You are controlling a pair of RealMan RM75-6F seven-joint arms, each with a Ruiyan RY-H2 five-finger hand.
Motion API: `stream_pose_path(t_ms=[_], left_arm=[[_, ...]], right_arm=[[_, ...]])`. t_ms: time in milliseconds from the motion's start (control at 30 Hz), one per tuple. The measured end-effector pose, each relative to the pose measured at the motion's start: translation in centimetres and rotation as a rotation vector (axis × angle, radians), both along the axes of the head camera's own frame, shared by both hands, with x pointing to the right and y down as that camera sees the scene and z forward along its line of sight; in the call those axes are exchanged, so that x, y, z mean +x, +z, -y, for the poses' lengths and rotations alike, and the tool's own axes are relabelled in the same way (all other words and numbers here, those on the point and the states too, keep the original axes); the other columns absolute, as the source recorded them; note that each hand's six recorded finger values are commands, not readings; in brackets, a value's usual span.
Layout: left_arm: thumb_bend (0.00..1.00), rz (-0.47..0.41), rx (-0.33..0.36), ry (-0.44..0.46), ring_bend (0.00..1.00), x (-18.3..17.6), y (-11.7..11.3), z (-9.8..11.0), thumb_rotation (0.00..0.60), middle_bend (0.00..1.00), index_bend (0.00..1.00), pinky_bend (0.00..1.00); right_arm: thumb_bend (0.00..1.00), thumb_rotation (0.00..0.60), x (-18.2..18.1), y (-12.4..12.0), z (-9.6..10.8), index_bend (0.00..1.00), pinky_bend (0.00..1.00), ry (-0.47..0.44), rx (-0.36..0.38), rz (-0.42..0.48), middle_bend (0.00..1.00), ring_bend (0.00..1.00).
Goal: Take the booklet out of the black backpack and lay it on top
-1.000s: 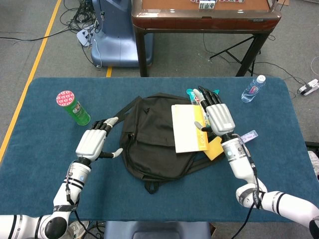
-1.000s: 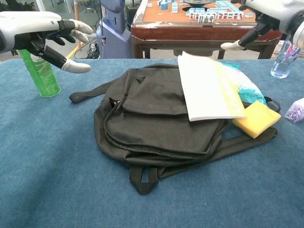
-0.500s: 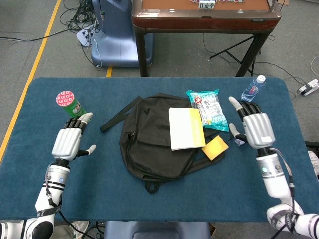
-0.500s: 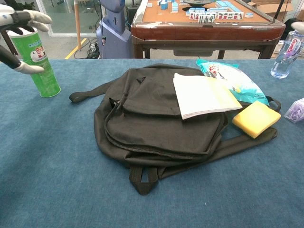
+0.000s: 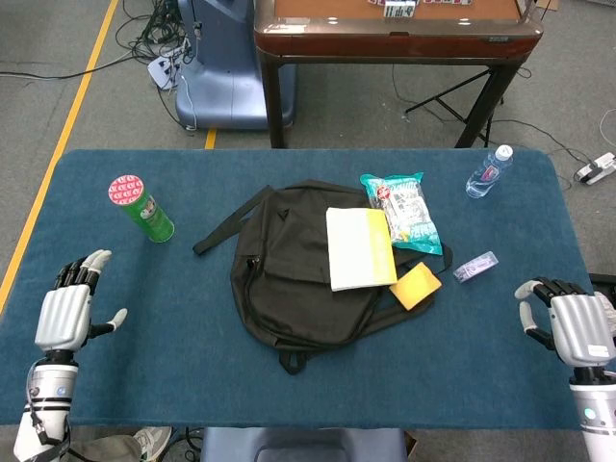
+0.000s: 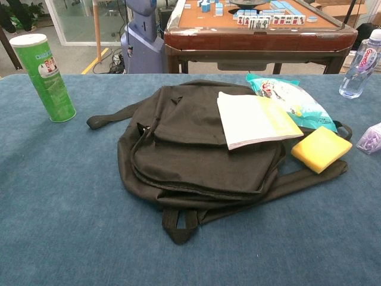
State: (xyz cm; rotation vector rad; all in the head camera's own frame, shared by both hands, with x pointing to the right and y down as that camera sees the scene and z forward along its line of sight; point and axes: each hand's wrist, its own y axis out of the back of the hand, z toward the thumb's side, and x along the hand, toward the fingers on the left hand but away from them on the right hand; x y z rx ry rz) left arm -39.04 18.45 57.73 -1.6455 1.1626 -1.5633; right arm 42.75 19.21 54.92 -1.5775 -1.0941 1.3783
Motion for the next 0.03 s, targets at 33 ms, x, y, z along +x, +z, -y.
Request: stream_pose_path(t_ms=[33], left_arm=[[0.25, -0.001, 0.006, -0.004, 0.10, -0.16, -0.15, -0.39, 0.600, 0.10, 0.12, 0.07]], right_arm=[[0.47, 0.600, 0.19, -0.05, -0.36, 0.51, 0.47, 0.010, 0.001, 0.004, 0.49, 0.46]])
